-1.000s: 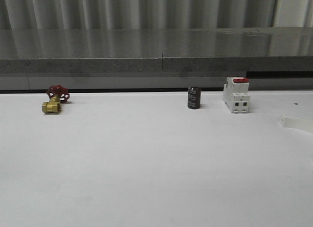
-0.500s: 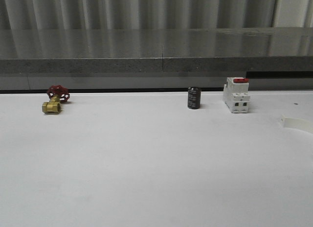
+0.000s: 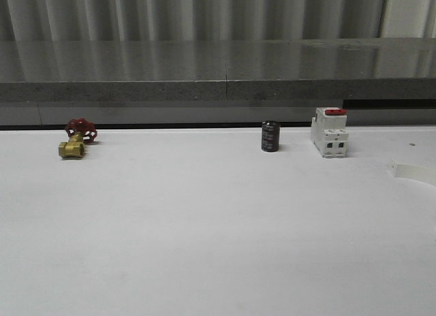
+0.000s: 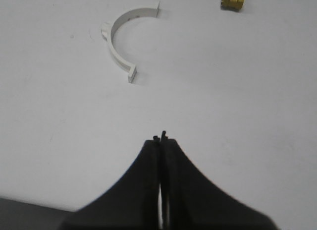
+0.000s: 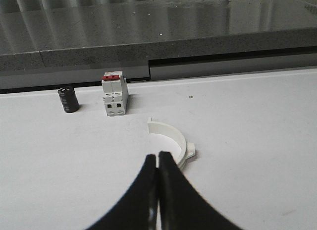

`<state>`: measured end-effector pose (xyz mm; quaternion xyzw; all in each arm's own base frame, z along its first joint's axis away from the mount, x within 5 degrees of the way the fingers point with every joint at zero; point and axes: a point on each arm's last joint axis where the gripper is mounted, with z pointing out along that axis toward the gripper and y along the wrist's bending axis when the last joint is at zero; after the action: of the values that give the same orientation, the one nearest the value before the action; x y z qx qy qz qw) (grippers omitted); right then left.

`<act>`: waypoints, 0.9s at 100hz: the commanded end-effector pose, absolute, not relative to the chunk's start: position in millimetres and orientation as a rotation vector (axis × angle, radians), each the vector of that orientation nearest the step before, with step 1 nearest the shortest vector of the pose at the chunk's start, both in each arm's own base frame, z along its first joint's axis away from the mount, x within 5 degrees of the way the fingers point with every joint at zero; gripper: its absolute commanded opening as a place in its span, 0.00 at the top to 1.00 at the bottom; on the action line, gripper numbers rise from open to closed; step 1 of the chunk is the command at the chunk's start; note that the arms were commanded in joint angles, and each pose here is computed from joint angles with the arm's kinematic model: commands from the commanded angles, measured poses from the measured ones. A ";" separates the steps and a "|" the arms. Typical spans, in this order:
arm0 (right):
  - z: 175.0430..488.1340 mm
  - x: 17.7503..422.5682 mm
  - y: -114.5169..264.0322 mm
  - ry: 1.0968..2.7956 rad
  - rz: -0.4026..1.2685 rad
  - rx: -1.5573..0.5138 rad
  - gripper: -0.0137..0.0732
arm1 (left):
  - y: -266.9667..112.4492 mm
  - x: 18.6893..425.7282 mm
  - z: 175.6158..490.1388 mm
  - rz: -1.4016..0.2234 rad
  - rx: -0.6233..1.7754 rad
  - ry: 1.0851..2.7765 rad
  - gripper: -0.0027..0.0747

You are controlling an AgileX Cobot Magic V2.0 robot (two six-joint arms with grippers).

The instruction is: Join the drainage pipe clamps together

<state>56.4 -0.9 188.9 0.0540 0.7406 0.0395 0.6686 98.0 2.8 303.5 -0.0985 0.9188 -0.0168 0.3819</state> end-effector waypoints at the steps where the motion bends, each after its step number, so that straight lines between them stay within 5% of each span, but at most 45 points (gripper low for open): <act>1: 202.1 55.0 -1.0 1.559 0.083 0.110 0.92 | 1.4 104.2 314.4 -0.062 -0.242 2.297 0.99; 24: 202.1 55.0 -1.0 1.559 0.083 0.110 0.92 | 0.9 103.5 313.7 -0.038 -0.174 2.312 0.94; 53: 202.1 55.0 -1.0 1.559 0.083 0.110 0.92 | -0.4 103.9 314.2 -0.050 -0.153 2.307 0.30; 90: 202.1 55.0 -1.0 1.559 0.083 0.110 0.92 | -5.2 125.0 312.6 -0.107 -0.171 2.385 0.27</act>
<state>56.4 -0.9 188.9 0.0540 0.7406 0.0395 0.6686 109.4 -3.4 299.8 -0.0716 0.9362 -0.0357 0.3423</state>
